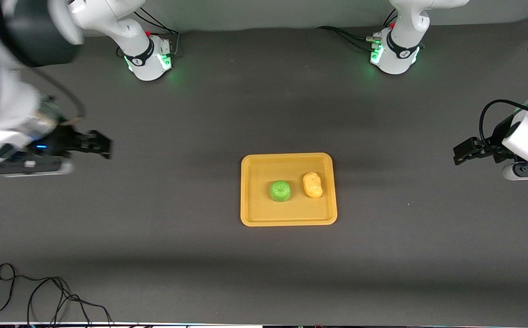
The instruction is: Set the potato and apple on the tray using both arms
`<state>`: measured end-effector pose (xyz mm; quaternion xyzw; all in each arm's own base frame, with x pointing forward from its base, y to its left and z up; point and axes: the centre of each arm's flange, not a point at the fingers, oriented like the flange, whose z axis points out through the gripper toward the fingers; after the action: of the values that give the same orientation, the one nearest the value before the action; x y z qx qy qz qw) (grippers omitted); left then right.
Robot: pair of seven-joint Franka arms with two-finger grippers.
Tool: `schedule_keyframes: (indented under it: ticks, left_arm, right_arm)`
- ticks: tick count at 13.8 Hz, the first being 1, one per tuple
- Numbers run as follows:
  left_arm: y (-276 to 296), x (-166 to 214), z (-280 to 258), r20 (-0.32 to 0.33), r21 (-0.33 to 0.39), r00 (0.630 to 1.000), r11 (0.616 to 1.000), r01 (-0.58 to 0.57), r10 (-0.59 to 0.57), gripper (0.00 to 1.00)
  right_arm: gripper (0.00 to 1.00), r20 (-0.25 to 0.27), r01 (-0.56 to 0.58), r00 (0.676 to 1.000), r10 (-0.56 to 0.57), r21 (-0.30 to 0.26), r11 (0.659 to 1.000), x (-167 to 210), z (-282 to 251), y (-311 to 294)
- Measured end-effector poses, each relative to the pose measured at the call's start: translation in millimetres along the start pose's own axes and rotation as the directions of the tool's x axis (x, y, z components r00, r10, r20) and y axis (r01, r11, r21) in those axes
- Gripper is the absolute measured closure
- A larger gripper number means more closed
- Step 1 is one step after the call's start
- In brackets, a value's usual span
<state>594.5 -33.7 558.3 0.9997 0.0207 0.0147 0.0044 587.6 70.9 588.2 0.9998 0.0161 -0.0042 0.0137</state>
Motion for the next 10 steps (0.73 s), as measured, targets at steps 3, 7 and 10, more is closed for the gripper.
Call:
schedule_keyframes:
  ticks: [3, 7, 10]
  left_arm:
    - [0, 1, 3, 0.005, 0.000, 1.000, 1.000, 0.000, 0.000, 0.00]
    - [-2, 1, 10, 0.016, 0.002, 1.000, 1.000, -0.004, 0.004, 0.00]
    - [-3, 1, 13, 0.020, 0.002, 0.999, 1.000, -0.030, 0.030, 0.00]
  right_arm:
    - [0.00, 0.002, -0.019, 1.000, 0.019, 0.027, 0.999, -6, 3, 58]
    - [0.00, -0.007, -0.064, 0.998, 0.065, 0.046, 0.997, -9, -1, 94]
    - [0.00, -0.009, -0.071, 0.997, 0.072, 0.044, 0.997, -12, -5, 99]
